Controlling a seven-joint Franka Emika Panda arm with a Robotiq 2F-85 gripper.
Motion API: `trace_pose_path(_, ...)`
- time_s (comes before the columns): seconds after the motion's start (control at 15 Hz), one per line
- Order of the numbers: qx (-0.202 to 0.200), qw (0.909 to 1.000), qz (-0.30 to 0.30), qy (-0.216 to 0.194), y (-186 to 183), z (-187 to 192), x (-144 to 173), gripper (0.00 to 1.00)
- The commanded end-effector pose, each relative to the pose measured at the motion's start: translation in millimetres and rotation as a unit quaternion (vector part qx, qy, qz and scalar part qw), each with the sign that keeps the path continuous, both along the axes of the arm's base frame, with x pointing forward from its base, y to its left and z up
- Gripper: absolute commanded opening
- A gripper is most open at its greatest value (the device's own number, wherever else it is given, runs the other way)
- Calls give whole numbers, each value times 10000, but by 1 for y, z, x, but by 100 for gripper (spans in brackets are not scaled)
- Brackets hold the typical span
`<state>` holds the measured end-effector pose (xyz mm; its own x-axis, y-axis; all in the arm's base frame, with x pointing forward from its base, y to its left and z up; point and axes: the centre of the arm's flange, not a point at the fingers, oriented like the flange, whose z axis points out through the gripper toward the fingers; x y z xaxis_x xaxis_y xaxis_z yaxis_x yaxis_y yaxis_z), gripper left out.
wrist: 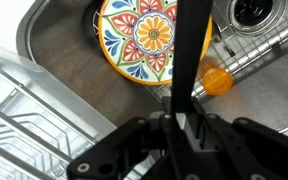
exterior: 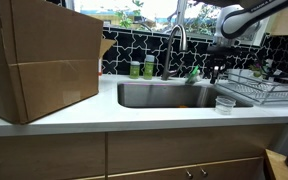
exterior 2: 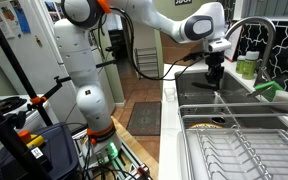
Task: Put the fork in the utensil holder on the plate rack
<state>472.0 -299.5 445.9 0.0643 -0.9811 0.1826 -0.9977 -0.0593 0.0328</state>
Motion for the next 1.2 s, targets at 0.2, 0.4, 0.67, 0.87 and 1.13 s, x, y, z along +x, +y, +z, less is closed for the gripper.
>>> trace_pose_path(0.2,1,10000,1,1,0,0,0,20)
trace_pose_path(0.4,1,10000,1,2,0,0,0,20)
trace_pose_path(0.67,1,10000,1,2,0,0,0,20)
trace_pose_path(0.87,-12,10000,15,-17,-1,4,-2,5)
trace_pose_path(1.13,61,9994,300,-188,-13,43,-18,5)
